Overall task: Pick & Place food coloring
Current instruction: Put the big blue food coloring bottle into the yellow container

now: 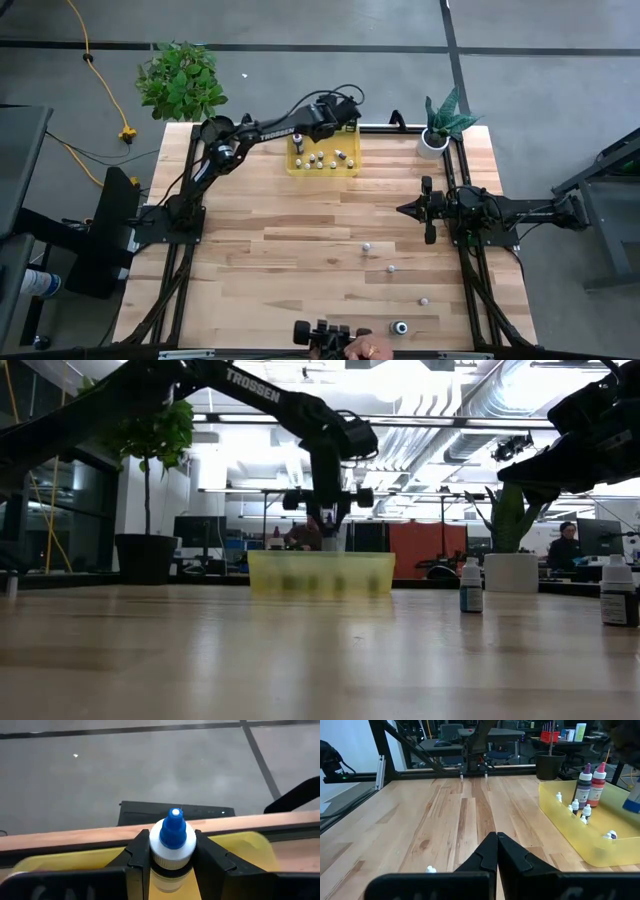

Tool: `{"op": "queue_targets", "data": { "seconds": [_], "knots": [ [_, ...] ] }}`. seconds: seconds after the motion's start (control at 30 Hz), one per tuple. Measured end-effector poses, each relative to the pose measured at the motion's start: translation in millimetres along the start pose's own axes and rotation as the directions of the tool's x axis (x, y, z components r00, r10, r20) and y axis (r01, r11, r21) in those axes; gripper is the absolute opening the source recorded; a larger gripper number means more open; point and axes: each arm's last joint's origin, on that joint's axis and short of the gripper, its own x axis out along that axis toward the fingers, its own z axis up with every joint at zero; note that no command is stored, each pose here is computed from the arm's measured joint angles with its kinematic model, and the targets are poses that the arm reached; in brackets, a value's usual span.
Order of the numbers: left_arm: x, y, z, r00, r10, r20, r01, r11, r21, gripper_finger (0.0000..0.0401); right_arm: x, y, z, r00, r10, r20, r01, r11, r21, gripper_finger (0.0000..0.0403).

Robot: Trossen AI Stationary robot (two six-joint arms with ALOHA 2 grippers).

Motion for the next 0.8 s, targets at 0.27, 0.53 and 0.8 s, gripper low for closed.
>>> {"op": "queue_targets", "data": {
  "seconds": [0.27, 0.53, 0.8],
  "knots": [
    [8, -4, -12, 0.999, -0.040, -0.010, 0.040, 0.999, -0.011, 0.0093, 0, 0, 0, 1.000, 0.000, 0.000, 0.000, 1.000, 0.000, 0.0000],
    [15, -10, -22, 0.994, -0.109, -0.003, 0.109, 0.994, 0.009, 0.0093, 0, 0, 0, 1.000, 0.000, 0.000, 0.000, 1.000, 0.000, 0.0000],
    [27, -18, -34, 0.989, -0.145, 0.000, 0.144, 0.987, 0.066, 0.0093, 0, 0, 0, 1.000, 0.000, 0.000, 0.000, 1.000, 0.000, 0.0000]
  ]
}}
